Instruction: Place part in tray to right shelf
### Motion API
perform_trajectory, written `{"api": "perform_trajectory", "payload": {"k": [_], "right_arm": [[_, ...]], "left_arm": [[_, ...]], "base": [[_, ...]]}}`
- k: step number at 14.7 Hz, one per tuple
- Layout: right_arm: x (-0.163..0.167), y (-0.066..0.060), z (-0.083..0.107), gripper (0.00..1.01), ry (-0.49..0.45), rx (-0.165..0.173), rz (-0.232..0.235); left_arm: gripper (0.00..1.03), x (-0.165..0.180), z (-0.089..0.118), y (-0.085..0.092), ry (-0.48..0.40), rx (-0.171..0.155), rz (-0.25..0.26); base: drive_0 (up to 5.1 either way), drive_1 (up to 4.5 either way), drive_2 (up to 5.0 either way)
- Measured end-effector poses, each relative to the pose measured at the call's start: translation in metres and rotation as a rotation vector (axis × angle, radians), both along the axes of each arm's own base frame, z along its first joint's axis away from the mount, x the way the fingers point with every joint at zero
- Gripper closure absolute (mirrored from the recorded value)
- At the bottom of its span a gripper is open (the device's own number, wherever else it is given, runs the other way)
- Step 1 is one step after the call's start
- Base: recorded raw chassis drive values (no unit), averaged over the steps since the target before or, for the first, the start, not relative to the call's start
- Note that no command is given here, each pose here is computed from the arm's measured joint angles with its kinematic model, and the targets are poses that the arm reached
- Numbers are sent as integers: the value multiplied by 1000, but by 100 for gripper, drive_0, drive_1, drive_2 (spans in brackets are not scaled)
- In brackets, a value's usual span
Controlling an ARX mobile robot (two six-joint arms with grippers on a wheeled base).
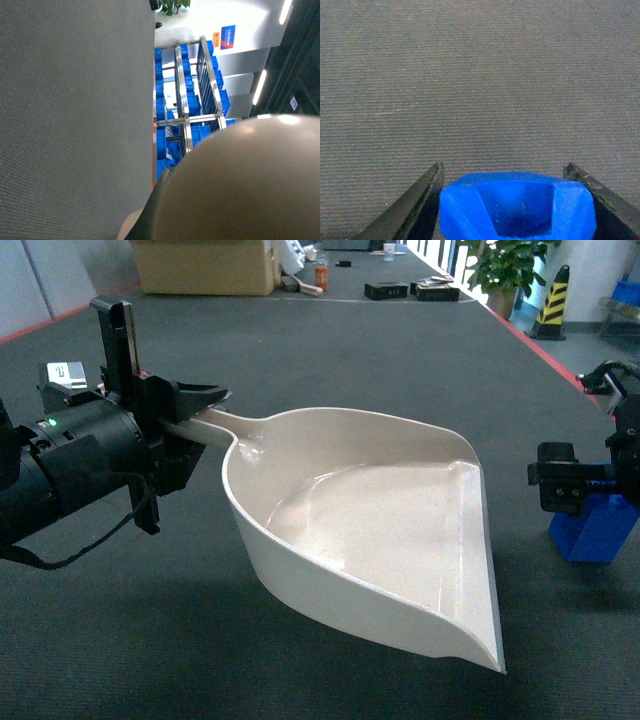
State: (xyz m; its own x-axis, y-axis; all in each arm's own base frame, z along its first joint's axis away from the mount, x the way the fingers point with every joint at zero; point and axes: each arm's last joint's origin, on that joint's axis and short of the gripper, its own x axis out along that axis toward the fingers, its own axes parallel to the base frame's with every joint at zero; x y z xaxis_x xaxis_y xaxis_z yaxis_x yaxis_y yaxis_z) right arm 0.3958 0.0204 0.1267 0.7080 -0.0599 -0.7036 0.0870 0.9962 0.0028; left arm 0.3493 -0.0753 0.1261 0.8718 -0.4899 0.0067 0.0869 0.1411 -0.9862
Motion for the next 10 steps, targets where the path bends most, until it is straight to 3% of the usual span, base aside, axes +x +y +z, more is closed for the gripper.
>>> {"api": "perform_trajectory", "payload": {"k": [3, 6, 7, 8, 10], "right_arm": [[-15, -2, 8, 53, -34, -8, -15], [-51, 5, 52, 55, -164, 34, 26], [-63, 16, 74, 55, -233, 68, 64], [-75, 35, 98, 55, -307, 127, 135], [-89, 78, 122, 55, -439, 253, 262]], "left_arm": [[90, 0, 0, 0, 0, 0, 0], [90, 0, 0, 0, 0, 0, 0], [90, 0, 0, 0, 1, 0, -1], [90, 0, 0, 0, 0, 0, 0], [90, 0, 0, 0, 1, 0, 0]], "base": [[0, 0, 0], [0, 0, 0], [0, 0, 0], [0, 0, 0], [0, 0, 0]]}}
